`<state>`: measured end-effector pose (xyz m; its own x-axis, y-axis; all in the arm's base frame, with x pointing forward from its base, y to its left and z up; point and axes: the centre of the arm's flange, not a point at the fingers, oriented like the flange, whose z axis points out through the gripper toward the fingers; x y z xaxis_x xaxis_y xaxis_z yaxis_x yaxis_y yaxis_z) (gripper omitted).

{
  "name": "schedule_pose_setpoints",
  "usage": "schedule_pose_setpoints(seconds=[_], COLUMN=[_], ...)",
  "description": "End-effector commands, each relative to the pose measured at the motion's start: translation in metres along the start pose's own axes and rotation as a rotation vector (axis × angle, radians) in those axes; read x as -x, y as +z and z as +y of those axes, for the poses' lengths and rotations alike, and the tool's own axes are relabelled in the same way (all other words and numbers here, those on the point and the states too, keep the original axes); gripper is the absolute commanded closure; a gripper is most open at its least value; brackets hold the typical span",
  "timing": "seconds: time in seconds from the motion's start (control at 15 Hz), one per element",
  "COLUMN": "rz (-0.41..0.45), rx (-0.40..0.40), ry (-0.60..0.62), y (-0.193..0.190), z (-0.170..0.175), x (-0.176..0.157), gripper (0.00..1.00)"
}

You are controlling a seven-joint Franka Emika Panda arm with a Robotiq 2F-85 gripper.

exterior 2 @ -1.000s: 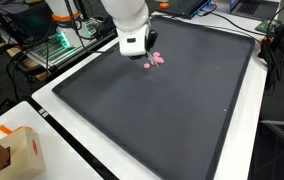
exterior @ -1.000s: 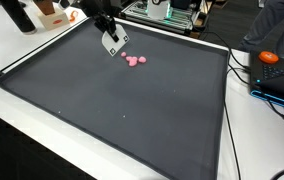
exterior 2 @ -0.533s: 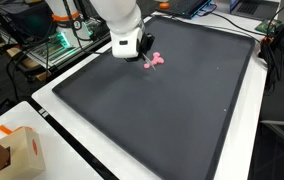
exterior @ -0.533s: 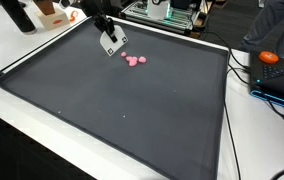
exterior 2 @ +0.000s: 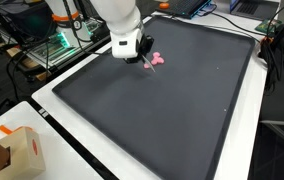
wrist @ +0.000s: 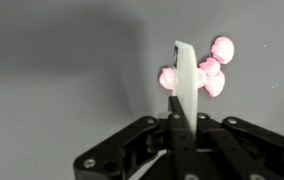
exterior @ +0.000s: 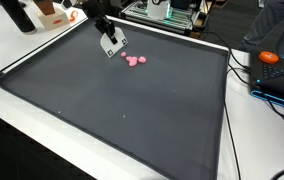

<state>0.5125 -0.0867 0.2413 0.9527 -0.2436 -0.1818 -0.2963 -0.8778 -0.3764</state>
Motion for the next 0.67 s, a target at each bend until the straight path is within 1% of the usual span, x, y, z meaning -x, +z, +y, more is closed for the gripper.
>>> schedule_pose_setpoints(seconds=[0.0,0.27,0.6], rz=[0.02,0.032,0.042], rx=[0.037,0.089,0.203], ry=[-0.035,-0.078,-0.153], y=[0.004,0.006,0.003], z=[-0.009,-0.023,-0.046], x=[0.014,0.019,0.029], gripper=[0.99,0.99,0.99])
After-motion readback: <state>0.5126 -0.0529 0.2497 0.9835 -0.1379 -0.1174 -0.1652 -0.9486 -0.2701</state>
